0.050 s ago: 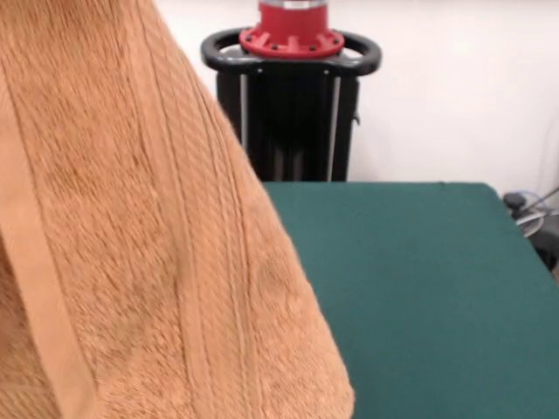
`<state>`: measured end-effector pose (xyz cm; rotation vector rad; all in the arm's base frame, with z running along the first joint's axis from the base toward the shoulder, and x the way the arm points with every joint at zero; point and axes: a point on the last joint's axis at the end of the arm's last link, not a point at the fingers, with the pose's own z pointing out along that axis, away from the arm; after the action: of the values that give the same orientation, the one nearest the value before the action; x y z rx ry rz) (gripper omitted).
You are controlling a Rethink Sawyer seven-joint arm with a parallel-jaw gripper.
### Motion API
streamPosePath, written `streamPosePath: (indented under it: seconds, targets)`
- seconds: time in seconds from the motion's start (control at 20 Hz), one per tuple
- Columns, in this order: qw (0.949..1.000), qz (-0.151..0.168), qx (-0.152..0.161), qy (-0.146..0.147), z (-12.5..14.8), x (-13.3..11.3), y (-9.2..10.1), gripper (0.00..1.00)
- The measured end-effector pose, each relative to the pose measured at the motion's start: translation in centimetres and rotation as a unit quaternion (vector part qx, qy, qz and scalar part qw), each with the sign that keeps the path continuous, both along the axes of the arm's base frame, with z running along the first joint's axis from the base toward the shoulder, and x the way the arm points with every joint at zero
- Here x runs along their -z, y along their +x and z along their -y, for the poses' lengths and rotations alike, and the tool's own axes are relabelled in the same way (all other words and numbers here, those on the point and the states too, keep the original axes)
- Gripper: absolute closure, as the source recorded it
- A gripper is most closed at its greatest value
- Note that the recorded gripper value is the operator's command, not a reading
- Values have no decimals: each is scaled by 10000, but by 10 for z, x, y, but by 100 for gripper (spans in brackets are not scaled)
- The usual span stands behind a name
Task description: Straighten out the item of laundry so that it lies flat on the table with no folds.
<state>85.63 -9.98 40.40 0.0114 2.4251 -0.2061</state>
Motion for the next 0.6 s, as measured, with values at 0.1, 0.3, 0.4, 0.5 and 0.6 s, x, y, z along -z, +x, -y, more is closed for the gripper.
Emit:
streamPosePath:
  seconds: [0.1, 0.3, 0.4, 0.5, 0.6]
  targets:
    - [10000, -35, -11, 31, -4, 9, 0, 100]
    - [9996, -240, -89, 100, -18, 31, -2, 100]
    - [9992, -359, -134, 136, -26, 46, -3, 100]
    - [9986, -474, -159, 165, -32, 58, -7, 100]
    - [9981, -559, -176, 176, -36, 66, -11, 100]
